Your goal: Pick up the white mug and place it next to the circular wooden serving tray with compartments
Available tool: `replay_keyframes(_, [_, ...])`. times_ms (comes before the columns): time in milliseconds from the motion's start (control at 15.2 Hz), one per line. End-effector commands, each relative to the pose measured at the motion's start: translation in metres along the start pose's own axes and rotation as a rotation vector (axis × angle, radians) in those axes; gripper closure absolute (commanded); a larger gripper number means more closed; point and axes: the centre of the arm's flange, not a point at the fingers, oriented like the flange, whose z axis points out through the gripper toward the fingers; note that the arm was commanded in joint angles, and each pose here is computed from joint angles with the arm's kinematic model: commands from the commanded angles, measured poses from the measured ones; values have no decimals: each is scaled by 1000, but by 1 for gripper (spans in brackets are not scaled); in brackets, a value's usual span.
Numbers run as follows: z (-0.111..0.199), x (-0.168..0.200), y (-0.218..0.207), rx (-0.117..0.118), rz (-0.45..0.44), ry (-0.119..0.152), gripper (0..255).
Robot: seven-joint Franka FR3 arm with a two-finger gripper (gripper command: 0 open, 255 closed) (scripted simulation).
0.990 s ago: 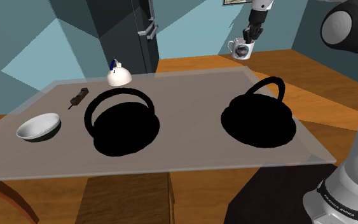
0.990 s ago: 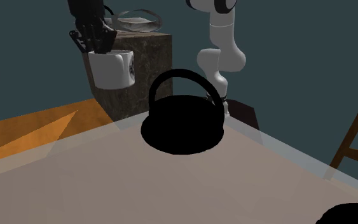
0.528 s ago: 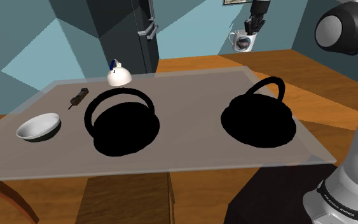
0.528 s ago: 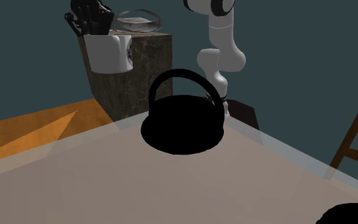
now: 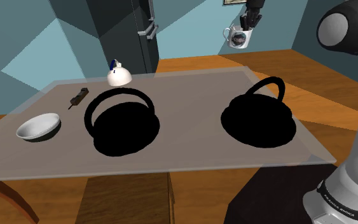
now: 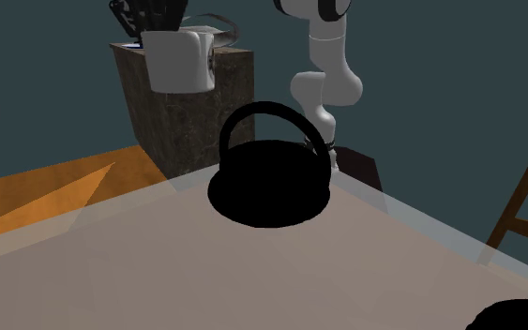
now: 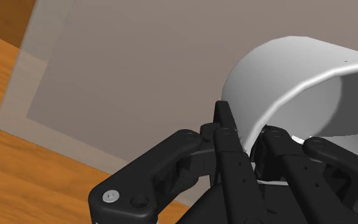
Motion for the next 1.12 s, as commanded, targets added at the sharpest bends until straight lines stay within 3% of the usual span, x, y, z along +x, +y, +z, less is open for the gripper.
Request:
replay_keyframes(0, [3,0,-26,0,0,0,255])
replay_keyframes(1056, [19,-5,-237,0,0,0,255])
